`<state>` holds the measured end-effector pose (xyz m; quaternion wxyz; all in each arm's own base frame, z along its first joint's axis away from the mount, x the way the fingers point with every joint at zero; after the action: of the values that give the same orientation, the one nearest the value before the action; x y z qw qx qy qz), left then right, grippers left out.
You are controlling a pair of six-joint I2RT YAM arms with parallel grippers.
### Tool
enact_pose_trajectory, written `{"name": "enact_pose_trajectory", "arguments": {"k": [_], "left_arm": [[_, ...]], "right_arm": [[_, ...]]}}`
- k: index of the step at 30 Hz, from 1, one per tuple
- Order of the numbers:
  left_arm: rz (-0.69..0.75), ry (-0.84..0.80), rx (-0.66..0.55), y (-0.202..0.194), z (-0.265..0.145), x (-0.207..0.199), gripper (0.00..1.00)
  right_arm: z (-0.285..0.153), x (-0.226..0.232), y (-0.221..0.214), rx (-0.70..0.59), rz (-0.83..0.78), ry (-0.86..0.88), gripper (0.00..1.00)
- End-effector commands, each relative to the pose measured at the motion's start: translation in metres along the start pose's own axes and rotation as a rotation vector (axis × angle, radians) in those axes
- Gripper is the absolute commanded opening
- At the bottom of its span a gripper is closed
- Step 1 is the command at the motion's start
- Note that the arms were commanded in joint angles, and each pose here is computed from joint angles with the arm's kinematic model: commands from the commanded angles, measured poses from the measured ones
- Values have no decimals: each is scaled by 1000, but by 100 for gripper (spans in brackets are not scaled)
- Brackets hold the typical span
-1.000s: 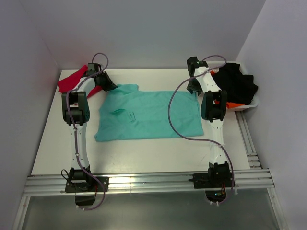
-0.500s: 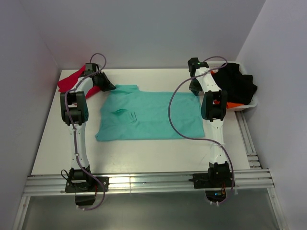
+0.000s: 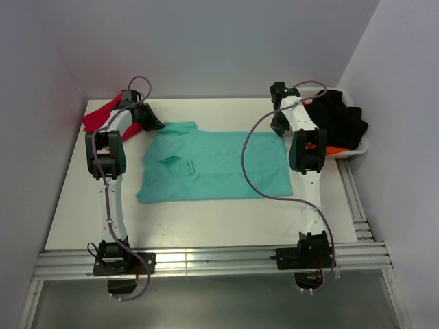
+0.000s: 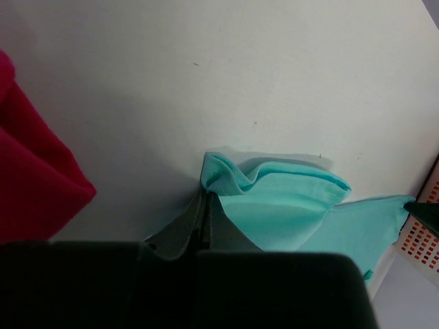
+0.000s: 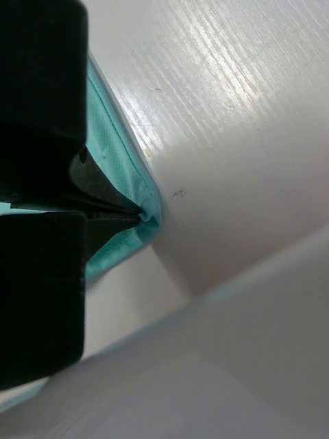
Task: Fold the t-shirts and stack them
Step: Fold the tshirt
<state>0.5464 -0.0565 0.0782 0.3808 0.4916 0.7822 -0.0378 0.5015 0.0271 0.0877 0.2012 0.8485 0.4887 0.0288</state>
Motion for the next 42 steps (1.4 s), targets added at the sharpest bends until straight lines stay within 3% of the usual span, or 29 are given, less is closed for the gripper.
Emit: {"name": "enact_pose_trajectory", "arguments": {"k": [1, 11, 23, 28, 42], "left_arm": [[32, 34, -45, 12, -28, -10, 0], [96, -48, -137, 34, -69, -50, 0], [149, -84, -162, 14, -111, -73, 0], [173, -71, -184, -8, -138, -76, 0], [243, 17, -192, -136, -207, -70, 0]], "right_arm": [[-50, -27, 33, -112, 113, 31, 0], [-95, -36, 35, -155, 145, 122, 0], [-117, -45, 2, -142, 112, 144, 0], [-131, -54, -16, -151, 120, 154, 0], [-138, -101, -87, -159, 123, 116, 0]]}}
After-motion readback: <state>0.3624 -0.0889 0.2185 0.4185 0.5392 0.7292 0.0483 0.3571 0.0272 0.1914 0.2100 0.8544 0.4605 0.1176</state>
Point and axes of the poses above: each gripper's point midway between its finger pads, its own z axis out along the fingers, its own x axis along the line the jaws close on, y = z × x, the point moved 7 cm from there along -z, back along the fingers
